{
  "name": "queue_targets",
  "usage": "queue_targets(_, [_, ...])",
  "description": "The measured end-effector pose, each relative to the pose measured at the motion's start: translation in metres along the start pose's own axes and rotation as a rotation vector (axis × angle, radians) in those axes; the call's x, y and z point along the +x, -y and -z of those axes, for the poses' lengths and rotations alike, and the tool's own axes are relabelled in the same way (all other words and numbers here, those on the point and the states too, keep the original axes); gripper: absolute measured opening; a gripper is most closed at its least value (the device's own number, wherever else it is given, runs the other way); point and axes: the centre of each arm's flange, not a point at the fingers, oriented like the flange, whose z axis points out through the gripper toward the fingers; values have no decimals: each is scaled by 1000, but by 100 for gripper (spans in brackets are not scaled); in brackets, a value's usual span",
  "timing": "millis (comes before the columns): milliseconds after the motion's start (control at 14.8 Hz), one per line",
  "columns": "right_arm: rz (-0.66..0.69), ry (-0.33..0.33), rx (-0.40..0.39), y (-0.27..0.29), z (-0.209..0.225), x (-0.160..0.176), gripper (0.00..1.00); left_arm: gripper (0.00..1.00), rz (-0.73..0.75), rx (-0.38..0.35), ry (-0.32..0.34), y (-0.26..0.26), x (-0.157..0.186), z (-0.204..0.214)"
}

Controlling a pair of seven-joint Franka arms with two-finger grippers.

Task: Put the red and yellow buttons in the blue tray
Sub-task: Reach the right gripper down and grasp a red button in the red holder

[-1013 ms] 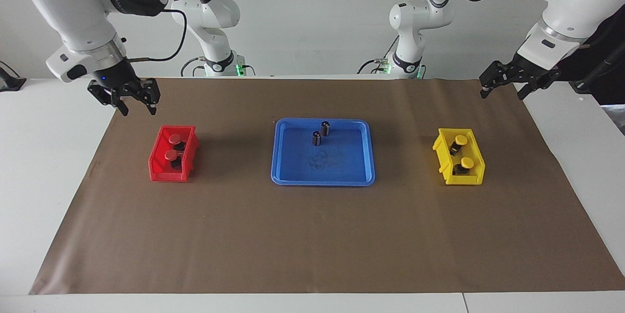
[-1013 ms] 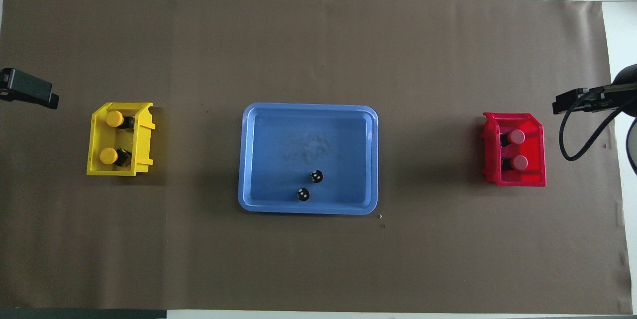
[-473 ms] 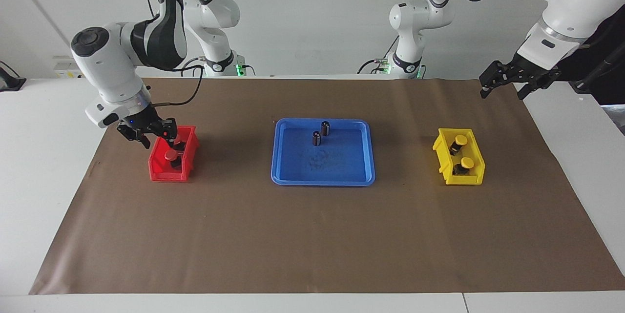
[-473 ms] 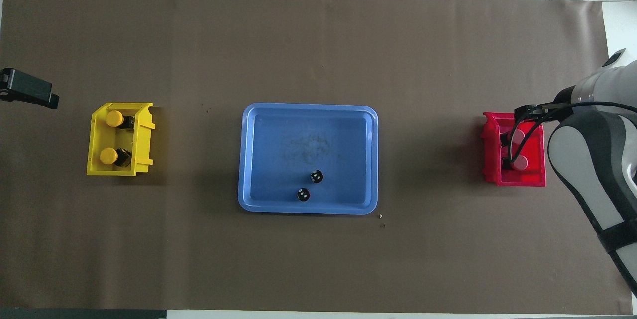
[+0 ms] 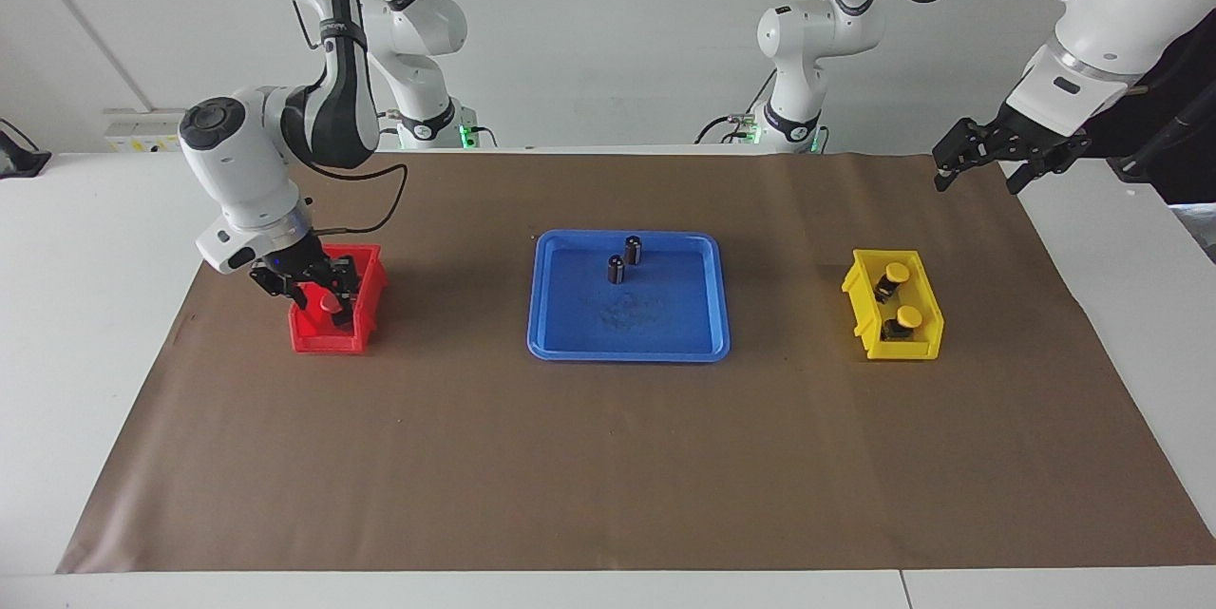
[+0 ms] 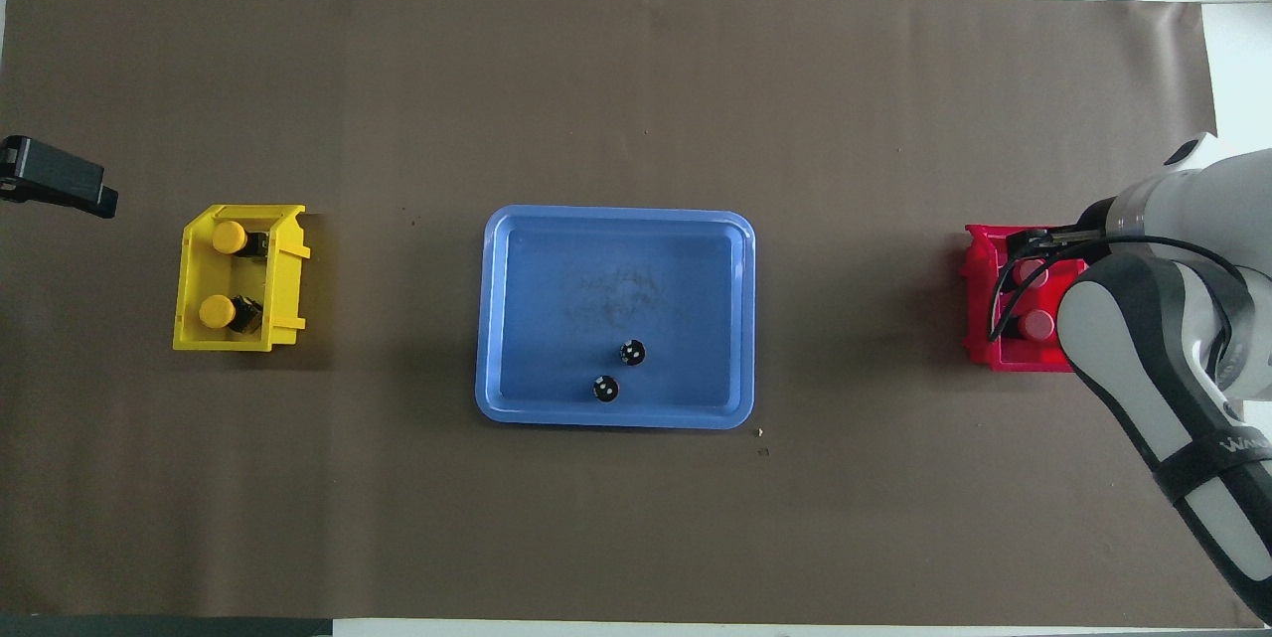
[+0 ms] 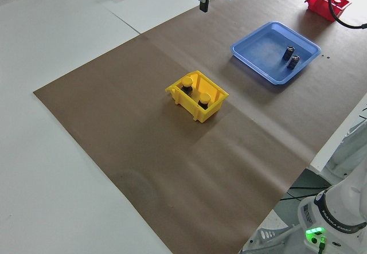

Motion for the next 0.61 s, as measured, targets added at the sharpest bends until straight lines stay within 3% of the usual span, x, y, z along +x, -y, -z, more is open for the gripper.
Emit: queue_targets(608, [3, -4, -1, -4, -14, -6, 58, 100, 0, 0, 0, 0, 0, 0])
